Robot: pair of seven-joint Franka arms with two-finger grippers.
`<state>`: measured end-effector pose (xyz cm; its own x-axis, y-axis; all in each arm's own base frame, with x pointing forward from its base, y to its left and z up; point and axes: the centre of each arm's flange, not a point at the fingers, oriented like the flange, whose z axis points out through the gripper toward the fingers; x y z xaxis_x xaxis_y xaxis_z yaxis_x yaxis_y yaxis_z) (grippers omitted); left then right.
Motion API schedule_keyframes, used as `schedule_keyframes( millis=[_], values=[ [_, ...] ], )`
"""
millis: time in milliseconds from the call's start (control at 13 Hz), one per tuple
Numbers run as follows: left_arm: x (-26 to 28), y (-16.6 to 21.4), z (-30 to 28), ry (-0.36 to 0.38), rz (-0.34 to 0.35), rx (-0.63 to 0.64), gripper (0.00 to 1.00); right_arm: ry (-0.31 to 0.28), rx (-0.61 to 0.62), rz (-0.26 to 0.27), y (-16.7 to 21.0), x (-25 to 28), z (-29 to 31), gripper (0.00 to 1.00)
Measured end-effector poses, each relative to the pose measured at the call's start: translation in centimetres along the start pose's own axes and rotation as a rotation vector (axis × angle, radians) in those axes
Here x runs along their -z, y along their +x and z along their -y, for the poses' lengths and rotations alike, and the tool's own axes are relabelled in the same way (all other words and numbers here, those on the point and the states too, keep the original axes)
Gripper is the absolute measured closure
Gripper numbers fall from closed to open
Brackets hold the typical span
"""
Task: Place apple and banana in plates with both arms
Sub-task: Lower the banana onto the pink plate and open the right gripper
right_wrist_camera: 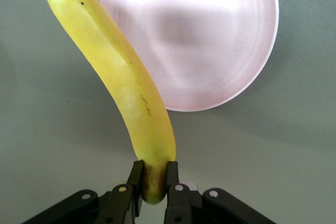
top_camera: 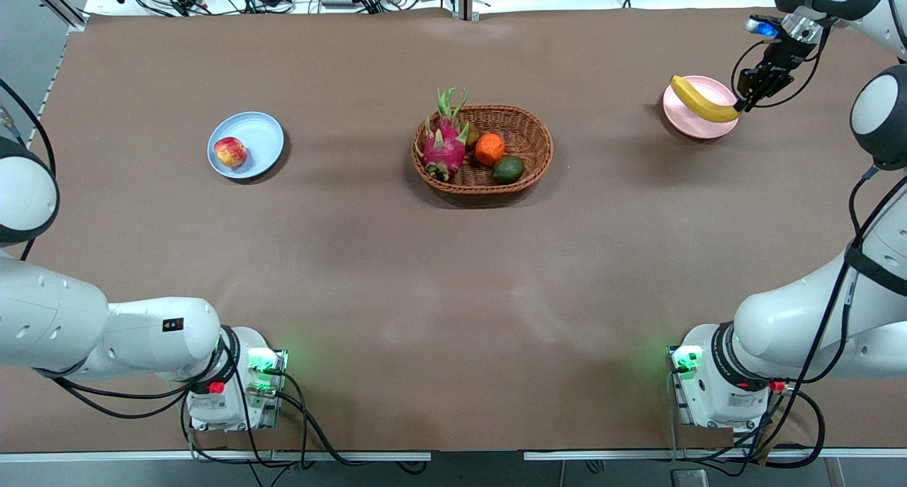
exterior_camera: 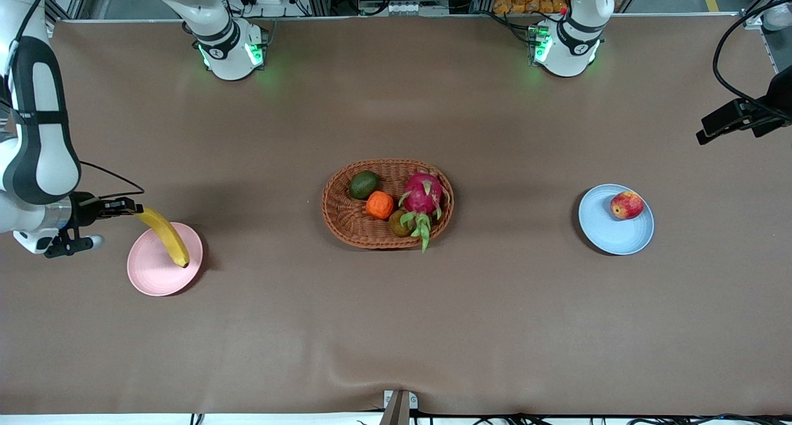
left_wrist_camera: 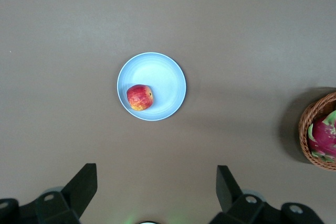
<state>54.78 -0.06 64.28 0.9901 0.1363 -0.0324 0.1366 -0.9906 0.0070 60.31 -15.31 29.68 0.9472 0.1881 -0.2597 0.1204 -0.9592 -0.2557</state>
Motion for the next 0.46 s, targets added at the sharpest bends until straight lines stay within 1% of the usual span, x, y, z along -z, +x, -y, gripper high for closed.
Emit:
schedule_keyframes(
  millis=[232,309,463],
  values=[
    [0.1,-0.4,-0.1,0.001,0.000,-0.002,0.00,0.000,-0.012,-0.003,0.5,-1.4,-0.9,0.78],
    [0.2,-0.5,-0.1,0.002,0.000,-0.002,0.00,0.005,-0.016,-0.012,0.6,-1.4,-1.0,0.71],
    [0.3,-0.6,-0.1,0.002,-0.002,-0.002,0.00,0.035,-0.039,-0.047,0.6,-1.3,-1.5,0.49]
  ],
)
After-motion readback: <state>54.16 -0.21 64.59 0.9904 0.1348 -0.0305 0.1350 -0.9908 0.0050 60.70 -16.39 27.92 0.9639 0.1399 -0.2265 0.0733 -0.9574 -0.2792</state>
